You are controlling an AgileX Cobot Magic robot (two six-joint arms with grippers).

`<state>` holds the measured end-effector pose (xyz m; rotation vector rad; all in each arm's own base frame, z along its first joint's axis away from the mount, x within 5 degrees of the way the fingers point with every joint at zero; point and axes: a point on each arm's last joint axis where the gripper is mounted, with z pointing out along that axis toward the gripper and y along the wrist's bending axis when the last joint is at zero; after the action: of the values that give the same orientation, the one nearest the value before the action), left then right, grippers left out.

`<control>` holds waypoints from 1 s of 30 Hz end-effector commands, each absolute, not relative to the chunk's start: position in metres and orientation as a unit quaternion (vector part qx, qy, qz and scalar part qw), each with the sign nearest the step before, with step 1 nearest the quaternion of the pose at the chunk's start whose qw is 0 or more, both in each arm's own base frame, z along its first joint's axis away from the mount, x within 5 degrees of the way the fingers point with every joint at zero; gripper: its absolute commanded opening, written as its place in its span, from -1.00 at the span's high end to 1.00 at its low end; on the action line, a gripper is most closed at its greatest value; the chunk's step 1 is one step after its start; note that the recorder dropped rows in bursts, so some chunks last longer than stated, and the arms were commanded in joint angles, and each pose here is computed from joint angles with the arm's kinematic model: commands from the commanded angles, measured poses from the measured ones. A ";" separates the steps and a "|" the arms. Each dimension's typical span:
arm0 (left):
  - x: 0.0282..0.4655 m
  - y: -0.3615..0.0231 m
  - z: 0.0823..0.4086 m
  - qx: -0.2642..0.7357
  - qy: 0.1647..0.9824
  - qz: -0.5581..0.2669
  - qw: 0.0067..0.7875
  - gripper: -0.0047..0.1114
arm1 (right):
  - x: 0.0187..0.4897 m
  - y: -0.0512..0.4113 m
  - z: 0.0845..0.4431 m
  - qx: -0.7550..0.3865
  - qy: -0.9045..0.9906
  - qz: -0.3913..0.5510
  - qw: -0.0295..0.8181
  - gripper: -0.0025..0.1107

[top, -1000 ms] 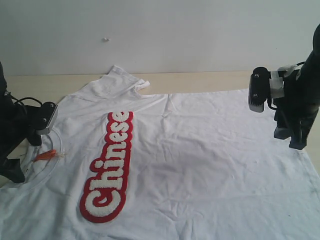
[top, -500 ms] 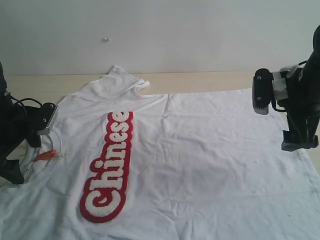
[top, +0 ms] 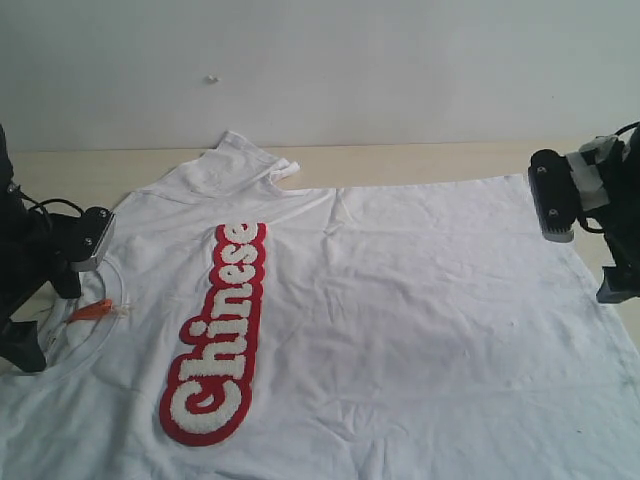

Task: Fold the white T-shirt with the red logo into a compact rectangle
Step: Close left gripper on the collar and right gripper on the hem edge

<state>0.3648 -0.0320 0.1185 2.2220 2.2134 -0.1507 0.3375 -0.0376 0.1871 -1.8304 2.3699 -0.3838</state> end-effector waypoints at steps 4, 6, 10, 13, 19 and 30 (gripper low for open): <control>0.362 -0.031 0.120 0.698 0.713 -0.057 -0.007 -0.89 | 0.344 -0.061 0.160 -0.592 0.797 -0.112 0.047 -0.90; 0.362 -0.031 0.120 0.698 0.713 -0.057 -0.007 -0.89 | 0.351 -0.063 0.161 -0.593 0.796 -0.111 0.045 -0.90; 0.362 -0.031 0.120 0.698 0.713 -0.057 -0.007 -0.89 | 0.365 -0.063 0.171 -0.590 0.801 -0.090 0.036 -0.90; 0.362 -0.031 0.120 0.698 0.713 -0.057 -0.007 -0.89 | 0.374 -0.066 0.173 -0.590 0.802 -0.086 0.030 -0.90; 0.362 -0.031 0.120 0.698 0.713 -0.057 -0.007 -0.89 | 0.383 -0.078 0.156 -0.586 0.809 -0.044 0.023 -0.90; 0.362 -0.031 0.120 0.698 0.713 -0.056 -0.006 -0.89 | 0.394 -0.084 0.135 -0.622 0.781 -0.057 0.030 -0.90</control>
<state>0.3641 -0.0320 0.1185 2.2138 2.2302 -0.1602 0.3914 -0.0829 0.1406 -1.8911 2.4315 -0.1779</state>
